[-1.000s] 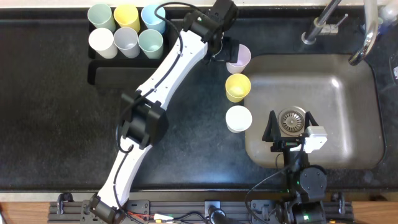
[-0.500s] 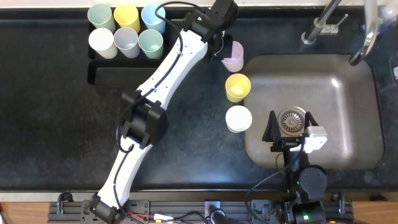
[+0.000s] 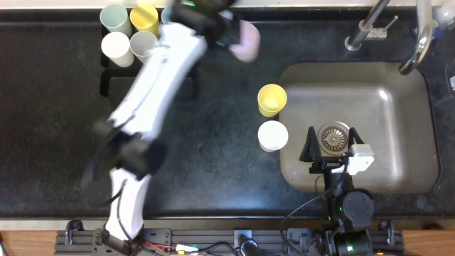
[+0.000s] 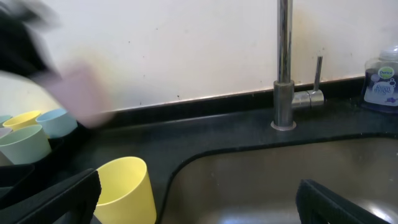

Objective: Store Cups

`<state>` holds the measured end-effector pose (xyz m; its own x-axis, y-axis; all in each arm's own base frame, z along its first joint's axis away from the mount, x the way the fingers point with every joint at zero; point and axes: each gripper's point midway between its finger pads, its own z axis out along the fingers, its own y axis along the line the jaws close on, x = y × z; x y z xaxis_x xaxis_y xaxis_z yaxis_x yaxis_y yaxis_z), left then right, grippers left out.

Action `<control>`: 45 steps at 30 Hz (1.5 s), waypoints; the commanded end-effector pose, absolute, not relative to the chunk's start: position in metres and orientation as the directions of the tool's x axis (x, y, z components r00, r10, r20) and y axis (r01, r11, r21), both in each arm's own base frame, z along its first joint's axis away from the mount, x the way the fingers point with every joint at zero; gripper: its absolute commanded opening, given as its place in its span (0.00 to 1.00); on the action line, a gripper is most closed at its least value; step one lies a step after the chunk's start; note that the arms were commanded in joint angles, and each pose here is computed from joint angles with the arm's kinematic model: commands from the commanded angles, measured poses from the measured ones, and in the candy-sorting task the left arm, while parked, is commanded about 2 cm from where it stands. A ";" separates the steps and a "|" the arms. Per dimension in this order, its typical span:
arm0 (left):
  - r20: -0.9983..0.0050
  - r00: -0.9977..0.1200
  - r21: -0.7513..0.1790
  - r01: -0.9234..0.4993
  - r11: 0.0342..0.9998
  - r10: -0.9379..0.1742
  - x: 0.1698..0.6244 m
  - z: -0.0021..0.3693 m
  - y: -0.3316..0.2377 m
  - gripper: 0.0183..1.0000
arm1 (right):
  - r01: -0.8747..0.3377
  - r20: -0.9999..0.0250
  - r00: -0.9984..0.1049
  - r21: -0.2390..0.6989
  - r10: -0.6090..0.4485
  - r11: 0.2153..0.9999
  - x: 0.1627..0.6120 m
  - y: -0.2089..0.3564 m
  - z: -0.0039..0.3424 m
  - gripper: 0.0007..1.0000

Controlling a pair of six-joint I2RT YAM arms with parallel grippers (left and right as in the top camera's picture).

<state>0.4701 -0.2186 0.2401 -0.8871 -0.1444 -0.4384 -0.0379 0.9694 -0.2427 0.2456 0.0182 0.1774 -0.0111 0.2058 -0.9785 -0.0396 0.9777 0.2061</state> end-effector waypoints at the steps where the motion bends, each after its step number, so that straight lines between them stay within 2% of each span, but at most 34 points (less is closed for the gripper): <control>1: -0.535 -0.740 -0.260 -0.317 0.912 -0.409 0.430 0.333 -0.095 0.02 | -0.040 -0.978 -0.011 0.210 0.210 0.977 0.246 0.018 0.174 1.00; 5: -0.450 -0.677 -0.247 -0.533 0.809 -0.583 0.393 0.309 -0.011 0.02 | -0.040 -0.978 -0.011 0.210 0.210 0.977 0.246 0.018 0.174 1.00; 9: -0.349 -0.627 -0.297 -0.630 0.717 -0.696 0.370 0.255 0.032 0.02 | -0.040 -0.978 -0.011 0.210 0.210 0.977 0.246 0.018 0.174 1.00; 11: -0.326 -0.611 -0.289 -0.662 0.692 -0.721 0.364 0.233 0.044 0.02 | -0.040 -0.978 -0.011 0.211 0.210 0.977 0.246 0.018 0.174 1.00; 19: -0.350 -0.574 -0.223 -0.716 0.662 -0.740 0.377 0.205 0.067 0.02 | -0.040 -0.978 -0.011 0.210 0.210 0.977 0.246 0.018 0.174 1.00; 27: -0.290 -0.521 -0.179 -0.794 0.580 -0.803 0.384 0.170 0.088 0.02 | -0.040 -0.978 -0.011 0.210 0.210 0.977 0.246 0.018 0.174 1.00; 34: -0.284 -0.492 -0.198 -0.809 0.553 -0.823 0.405 0.148 0.094 0.02 | -0.040 -0.978 -0.011 0.210 0.210 0.977 0.246 0.018 0.174 1.00; 45: -0.284 -0.486 -0.205 -0.811 0.548 -0.826 0.411 0.142 0.095 0.02 | -0.040 -0.978 -0.011 0.210 0.210 0.977 0.246 0.018 0.174 1.00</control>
